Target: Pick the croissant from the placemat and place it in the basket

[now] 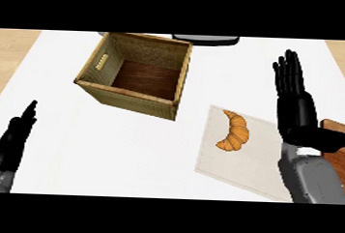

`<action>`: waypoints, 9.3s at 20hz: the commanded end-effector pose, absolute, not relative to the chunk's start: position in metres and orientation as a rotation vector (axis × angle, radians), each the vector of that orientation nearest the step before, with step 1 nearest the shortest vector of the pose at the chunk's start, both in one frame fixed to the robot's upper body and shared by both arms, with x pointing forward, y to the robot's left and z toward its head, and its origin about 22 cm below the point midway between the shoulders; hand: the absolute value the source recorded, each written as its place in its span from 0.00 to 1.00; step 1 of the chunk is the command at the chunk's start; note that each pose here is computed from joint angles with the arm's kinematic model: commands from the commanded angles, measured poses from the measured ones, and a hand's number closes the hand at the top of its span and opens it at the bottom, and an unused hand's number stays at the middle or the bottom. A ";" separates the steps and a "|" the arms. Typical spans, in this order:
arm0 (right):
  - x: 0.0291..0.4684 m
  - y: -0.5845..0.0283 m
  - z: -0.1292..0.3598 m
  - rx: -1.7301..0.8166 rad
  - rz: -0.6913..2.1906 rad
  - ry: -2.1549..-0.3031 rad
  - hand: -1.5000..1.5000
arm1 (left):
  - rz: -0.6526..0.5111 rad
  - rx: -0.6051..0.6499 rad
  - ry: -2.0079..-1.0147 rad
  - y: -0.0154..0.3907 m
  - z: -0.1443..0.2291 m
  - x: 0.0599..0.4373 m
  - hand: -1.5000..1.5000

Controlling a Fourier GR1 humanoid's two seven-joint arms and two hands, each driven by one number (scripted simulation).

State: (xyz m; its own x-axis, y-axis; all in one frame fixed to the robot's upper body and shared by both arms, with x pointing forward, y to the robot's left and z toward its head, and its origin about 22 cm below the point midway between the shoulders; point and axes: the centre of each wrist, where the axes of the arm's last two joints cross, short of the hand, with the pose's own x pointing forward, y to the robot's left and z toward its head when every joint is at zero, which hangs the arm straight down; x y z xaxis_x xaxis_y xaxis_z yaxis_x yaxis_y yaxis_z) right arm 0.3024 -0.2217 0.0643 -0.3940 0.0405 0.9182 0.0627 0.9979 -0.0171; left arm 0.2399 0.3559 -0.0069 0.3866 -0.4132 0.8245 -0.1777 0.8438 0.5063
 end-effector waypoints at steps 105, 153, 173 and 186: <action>0.335 -0.243 0.000 -0.353 1.116 -1.375 0.00 | -0.093 0.170 -1.385 0.312 0.050 0.289 0.50; 0.243 0.007 0.122 -0.414 0.720 -1.811 1.00 | -0.213 0.066 -1.381 0.263 0.039 0.320 0.50; 0.280 0.076 0.269 -0.803 0.424 -1.809 1.00 | -0.210 0.087 -1.373 0.266 0.041 0.327 0.50; 0.323 0.097 0.306 -1.081 0.325 -1.628 1.00 | -0.196 0.116 -1.398 0.274 0.045 0.327 0.50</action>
